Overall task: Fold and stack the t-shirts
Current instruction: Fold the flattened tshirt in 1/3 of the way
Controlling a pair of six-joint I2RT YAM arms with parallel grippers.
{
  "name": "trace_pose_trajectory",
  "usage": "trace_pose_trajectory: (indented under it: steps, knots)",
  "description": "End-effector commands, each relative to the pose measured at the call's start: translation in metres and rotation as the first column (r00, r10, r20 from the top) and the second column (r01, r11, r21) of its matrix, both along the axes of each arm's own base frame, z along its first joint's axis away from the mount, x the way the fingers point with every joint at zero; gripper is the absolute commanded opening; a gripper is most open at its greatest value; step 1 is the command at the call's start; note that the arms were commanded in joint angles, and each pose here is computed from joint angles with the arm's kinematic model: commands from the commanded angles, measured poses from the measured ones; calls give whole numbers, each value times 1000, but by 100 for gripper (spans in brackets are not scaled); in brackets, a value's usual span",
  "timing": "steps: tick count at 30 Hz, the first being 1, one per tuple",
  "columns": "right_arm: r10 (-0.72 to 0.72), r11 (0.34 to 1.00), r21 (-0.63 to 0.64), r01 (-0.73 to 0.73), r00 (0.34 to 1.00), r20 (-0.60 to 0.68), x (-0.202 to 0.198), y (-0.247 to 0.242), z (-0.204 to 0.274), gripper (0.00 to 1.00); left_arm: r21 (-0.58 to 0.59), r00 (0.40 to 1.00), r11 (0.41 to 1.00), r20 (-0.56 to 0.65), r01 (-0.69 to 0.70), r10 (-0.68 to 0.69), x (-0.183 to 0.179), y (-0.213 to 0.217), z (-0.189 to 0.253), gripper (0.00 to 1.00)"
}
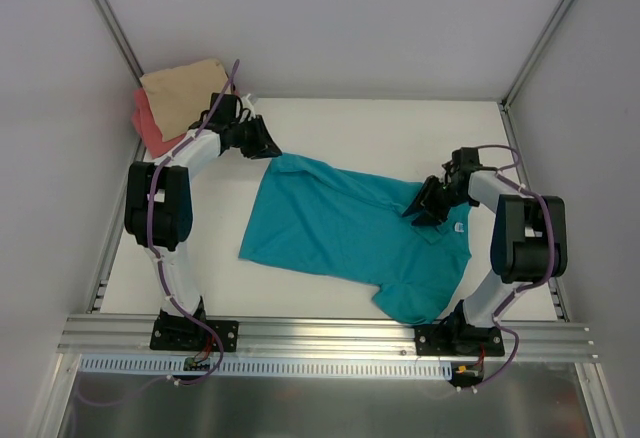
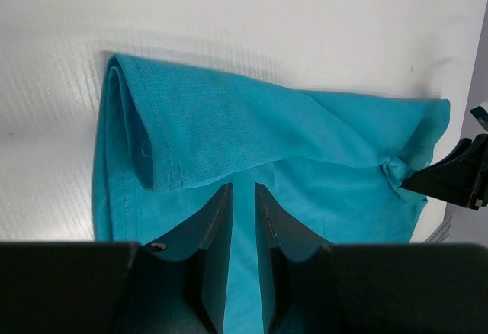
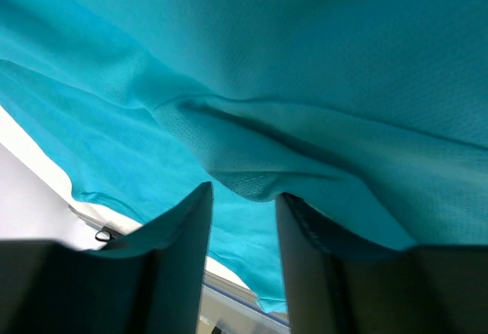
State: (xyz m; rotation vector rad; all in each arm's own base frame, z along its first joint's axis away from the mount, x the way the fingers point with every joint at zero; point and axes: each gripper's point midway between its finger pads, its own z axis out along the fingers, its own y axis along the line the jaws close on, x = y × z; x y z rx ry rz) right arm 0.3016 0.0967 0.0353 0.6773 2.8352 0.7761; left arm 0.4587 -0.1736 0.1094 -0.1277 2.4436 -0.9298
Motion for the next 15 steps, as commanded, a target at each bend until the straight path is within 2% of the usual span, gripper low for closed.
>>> trace_pose_trajectory:
  steps: [1, 4, 8, 9, 10, 15]
  knots:
    - [6, 999, -41, -3, 998, 57, 18, -5, 7, 40, -29, 997, 999, 74, 17, -15, -1, 0, 32, 19]
    - [3, 999, -50, 0, 998, 63, 21, -7, 8, 34, -32, 997, 999, 73, 17, -14, 0, 0, 32, 19]
    - [3, 999, -51, 0, 998, 70, 24, -7, 9, 15, -34, 997, 999, 70, 14, -11, 1, 1, 31, 19]
    - [2, 999, -49, 1, 998, 69, 25, -7, 8, 5, -33, 998, 999, 68, 14, -11, 1, 1, 30, 19]
    - [2, 999, -49, 1, 998, 70, 25, -7, 8, 1, -33, 998, 999, 68, 14, -11, 1, 1, 30, 19]
    - [9, 1000, -25, -7, 996, 87, 25, -3, 15, 0, -34, 998, 999, 62, 13, -11, -1, 2, 27, 19]
